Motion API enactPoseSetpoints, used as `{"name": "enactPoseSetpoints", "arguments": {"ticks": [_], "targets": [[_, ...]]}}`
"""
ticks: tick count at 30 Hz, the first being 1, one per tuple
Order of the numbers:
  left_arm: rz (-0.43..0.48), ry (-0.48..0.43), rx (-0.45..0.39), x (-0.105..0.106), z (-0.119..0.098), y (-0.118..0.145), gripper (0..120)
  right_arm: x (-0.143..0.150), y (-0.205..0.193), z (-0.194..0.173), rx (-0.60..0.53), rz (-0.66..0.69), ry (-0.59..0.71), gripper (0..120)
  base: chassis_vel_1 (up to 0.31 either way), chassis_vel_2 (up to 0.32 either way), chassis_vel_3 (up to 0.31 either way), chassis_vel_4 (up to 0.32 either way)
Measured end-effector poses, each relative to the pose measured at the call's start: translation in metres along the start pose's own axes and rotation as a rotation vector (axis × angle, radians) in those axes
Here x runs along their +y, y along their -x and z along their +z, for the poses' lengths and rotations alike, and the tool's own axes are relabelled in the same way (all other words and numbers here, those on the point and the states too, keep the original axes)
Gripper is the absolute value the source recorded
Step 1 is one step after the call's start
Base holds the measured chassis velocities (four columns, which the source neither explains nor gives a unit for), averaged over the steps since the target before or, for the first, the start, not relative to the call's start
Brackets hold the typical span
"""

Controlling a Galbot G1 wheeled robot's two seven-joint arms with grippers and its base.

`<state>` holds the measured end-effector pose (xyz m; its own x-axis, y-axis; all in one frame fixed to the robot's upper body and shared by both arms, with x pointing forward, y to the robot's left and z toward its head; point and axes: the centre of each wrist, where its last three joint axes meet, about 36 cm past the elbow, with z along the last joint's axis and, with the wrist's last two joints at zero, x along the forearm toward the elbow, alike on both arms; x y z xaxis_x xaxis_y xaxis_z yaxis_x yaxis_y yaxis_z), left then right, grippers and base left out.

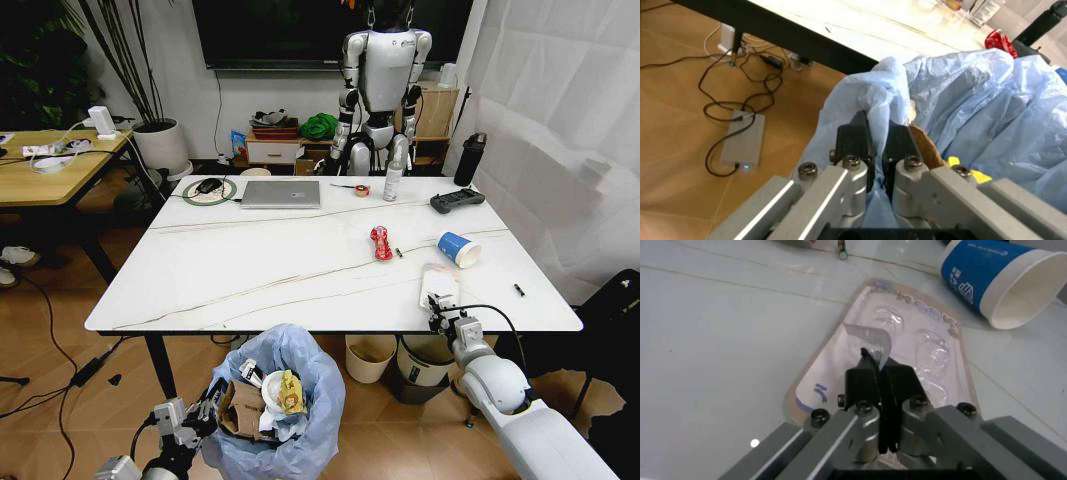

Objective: Pick up the trash bin and place the trash from the table into it.

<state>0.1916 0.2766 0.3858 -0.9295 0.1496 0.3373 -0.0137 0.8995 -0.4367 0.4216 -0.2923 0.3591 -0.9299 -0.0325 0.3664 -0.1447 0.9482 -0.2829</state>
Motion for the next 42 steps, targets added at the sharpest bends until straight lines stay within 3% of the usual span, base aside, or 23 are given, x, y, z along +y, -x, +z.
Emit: {"name": "enactPoseSetpoints", "arguments": {"ticks": [12,19,22,25,26,28,35,42], "targets": [[-0.001,-0.002,0.002,0.0,0.0,0.0,0,-0.017,-0.024,-0.032,-0.152,-0.1,0.158,0,0.0,0.0,0.0,0.0],[0.0,-0.002,0.002,-0.002,-0.001,0.0,0,-0.01,-0.062,-0.058,-0.292,-0.276,0.283,0,0.0,0.0,0.0,0.0],[-0.007,-0.011,-0.006,-0.003,-0.003,-0.003,0,0.012,-0.089,-0.078,-0.365,-0.468,0.383,0,0.0,0.0,0.0,0.0],[-0.01,-0.011,-0.008,-0.003,-0.003,-0.003,0,0.019,-0.097,-0.083,-0.383,-0.538,0.417,0,0.0,0.0,0.0,0.0],[-0.012,-0.009,-0.01,-0.004,-0.005,-0.004,0,0.036,-0.111,-0.092,-0.421,-0.682,0.472,0,0.0,0.0,0.0,0.0],[-0.012,-0.007,-0.012,-0.005,-0.007,-0.004,0,0.051,-0.12,-0.097,-0.446,-0.799,0.507,0,0.0,0.0,0.0,0.0],[-0.018,0.0,-0.019,-0.006,-0.01,-0.005,0,0.093,-0.134,-0.092,-0.452,-0.996,0.593,0,0.0,0.0,0.0,0.0],[-0.022,-0.005,-0.028,-0.008,-0.012,-0.004,0,0.141,-0.149,-0.044,-0.323,-1.095,0.583,0,0.0,0.0,0.0,0.0]]}}
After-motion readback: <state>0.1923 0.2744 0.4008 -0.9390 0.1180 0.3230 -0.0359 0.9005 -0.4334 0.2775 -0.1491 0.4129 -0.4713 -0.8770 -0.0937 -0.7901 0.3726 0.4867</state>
